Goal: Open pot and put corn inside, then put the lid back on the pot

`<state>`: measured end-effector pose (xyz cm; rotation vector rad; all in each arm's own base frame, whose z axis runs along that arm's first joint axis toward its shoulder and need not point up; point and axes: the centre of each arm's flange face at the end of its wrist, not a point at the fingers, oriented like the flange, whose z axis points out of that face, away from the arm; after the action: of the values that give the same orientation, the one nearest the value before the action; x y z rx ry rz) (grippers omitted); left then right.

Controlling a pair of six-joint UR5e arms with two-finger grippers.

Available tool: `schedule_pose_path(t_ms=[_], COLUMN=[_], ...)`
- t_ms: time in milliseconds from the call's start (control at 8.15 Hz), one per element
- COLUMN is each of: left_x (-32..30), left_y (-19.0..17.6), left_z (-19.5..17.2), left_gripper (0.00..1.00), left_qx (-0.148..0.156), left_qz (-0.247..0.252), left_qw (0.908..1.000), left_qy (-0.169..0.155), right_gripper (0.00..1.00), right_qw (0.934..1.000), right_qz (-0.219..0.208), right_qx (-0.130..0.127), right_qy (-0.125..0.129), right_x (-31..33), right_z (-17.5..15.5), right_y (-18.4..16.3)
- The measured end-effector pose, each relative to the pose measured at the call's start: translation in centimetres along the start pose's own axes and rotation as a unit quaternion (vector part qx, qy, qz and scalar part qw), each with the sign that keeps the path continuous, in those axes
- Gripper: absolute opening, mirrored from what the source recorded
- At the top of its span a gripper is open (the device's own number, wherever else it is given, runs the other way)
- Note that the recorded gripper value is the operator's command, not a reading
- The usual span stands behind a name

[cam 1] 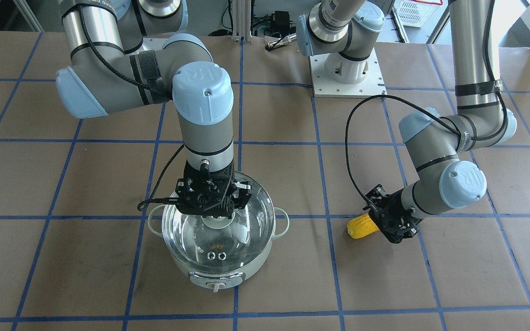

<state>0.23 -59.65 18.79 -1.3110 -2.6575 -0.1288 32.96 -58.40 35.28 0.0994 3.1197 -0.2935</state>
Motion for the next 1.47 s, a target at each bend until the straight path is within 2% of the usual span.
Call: schedule_pose_path(t_ms=[245,491,859,1104,1472], left_x=[-0.2,-0.4,-0.4,0.3,3.8], left_y=[-0.1,-0.2,-0.3,-0.6,-2.9], left_z=[0.0,-0.3,-1.4,-3.6,-7.1], left_gripper=[0.22,0.13,0.11,0.14,0.10], left_qx=[0.002,0.008,0.015,0.027,0.040], left_qz=[0.001,-0.004,-0.039,-0.082,-0.142], left_qw=[1.0000,0.9998,0.9986,0.9951,0.9866], left_qy=[-0.005,-0.018,-0.032,-0.049,-0.069], right_gripper=[0.37,0.37,0.37,0.37,0.34], right_qw=[0.9999,1.0000,0.9979,0.9969,0.9960], right_qz=[-0.003,0.006,-0.007,-0.027,-0.041], right_qx=[0.014,-0.004,-0.063,-0.073,-0.078], right_qy=[-0.001,0.003,0.009,0.009,0.011], right_x=[1.0,4.9,14.2,18.3,19.7], right_z=[-2.7,-7.6,-15.3,-17.5,-18.1], right_y=[-0.1,0.5,3.1,3.9,4.2])
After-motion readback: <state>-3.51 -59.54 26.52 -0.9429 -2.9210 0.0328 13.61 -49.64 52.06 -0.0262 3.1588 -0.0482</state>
